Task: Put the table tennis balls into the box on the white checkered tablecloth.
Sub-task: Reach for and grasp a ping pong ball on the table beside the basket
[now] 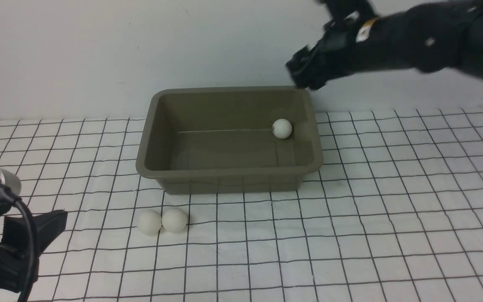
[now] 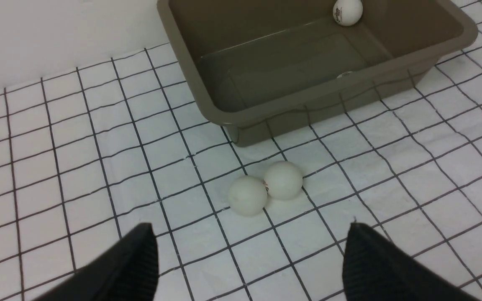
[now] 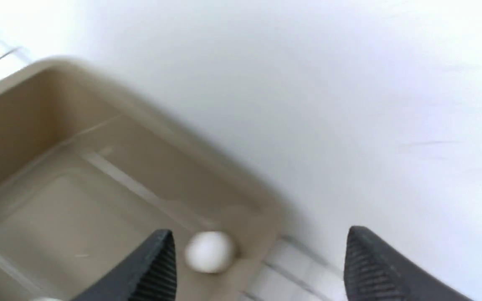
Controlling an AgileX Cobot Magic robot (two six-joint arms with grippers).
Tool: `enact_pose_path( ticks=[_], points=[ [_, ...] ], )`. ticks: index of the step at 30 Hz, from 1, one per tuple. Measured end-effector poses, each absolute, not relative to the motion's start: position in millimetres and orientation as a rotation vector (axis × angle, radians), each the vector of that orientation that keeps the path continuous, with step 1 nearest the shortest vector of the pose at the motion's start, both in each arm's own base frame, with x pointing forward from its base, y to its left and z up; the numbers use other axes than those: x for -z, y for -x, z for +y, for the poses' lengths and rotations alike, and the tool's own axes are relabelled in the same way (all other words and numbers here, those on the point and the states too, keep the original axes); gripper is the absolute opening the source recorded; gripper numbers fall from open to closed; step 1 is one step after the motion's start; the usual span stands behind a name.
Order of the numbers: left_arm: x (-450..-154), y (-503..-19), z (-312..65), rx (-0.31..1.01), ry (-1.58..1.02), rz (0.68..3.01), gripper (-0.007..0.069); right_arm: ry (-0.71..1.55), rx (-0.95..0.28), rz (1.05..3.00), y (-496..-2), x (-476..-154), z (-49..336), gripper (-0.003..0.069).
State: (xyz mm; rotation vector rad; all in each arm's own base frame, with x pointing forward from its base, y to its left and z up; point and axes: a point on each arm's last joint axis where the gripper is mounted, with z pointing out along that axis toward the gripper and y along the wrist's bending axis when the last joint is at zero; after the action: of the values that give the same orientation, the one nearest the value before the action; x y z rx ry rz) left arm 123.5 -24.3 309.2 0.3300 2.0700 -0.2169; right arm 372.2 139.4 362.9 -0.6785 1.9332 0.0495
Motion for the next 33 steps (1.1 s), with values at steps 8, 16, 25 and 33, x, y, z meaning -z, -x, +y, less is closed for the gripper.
enact_pose_path(
  ticks=[8, 16, 25, 33],
  points=[
    [-306.1, -130.7, -28.5, 0.257, -0.393, 2.073, 0.0534, 0.573, 0.072, 1.984, -325.7, -419.6, 73.5, 0.0484],
    [-287.3, -157.3, -37.3, 0.386, -0.522, 2.147, 0.0534, 0.621, 0.045, 2.049, -280.0, -440.6, 71.5, 0.0484],
    [-263.1, -220.1, -36.2, 0.459, -0.553, 2.311, 0.0534, 0.707, -0.026, 2.122, -250.8, -444.4, 82.8, 0.0483],
    [-256.0, -269.9, -25.9, 0.336, -0.672, 2.43, 0.0534, 0.727, -0.048, 2.126, -249.4, -443.8, 85.2, 0.0483]
  ],
)
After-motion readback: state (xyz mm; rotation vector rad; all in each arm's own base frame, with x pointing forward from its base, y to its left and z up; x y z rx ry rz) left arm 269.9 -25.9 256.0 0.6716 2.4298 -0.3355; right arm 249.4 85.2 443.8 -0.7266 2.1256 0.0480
